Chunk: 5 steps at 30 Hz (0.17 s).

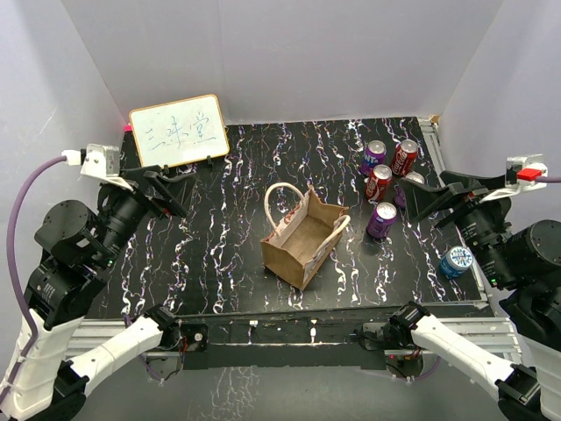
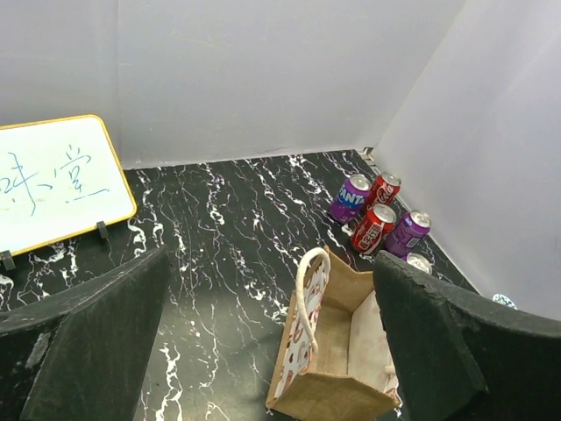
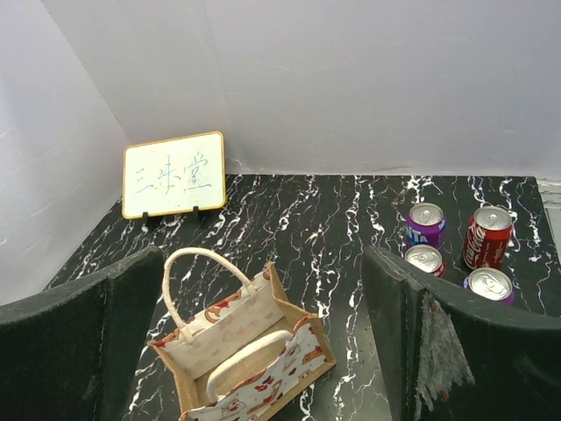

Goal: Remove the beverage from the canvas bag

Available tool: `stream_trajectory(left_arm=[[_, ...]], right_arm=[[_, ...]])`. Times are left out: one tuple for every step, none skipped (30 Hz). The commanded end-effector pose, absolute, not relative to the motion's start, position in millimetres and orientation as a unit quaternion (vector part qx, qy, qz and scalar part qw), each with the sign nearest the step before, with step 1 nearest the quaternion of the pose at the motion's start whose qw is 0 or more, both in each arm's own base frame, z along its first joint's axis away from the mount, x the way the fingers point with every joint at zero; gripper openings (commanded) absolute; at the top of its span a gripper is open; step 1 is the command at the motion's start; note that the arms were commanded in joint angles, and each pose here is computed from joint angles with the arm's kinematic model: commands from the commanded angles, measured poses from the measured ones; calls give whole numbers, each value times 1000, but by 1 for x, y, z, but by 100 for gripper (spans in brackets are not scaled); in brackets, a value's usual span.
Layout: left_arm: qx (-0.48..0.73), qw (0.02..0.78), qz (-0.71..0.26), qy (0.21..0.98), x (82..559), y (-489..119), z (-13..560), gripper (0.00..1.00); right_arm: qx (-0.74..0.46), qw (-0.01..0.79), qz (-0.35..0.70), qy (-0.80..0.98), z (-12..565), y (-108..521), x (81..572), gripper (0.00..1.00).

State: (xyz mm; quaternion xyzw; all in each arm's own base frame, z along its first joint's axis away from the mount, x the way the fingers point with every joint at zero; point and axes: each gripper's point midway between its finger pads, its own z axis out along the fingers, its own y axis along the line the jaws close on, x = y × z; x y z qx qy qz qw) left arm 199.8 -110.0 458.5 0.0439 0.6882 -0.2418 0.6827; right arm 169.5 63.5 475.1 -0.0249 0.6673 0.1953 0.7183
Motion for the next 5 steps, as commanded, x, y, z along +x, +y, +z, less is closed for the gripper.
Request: stream_trajectory(left_arm=[[43,685,-232,689,202,-108,455,97],[44,685,-232,689,202,-108,454,97],[44,685,-232,689,202,-108,454,97],[44,685,-232,689,203,-108,454,97],[43,685,-232,690,203,-109,453,97]], right_arm=[[-14,733,206,648,494,60,166,98],[-24,734,207,646,492,63,167,98],[-23,734,207,646,492,63,167,98],[-21,731,204,650,492,63,168,98],[-24,728,204,654,492,64,168,98]])
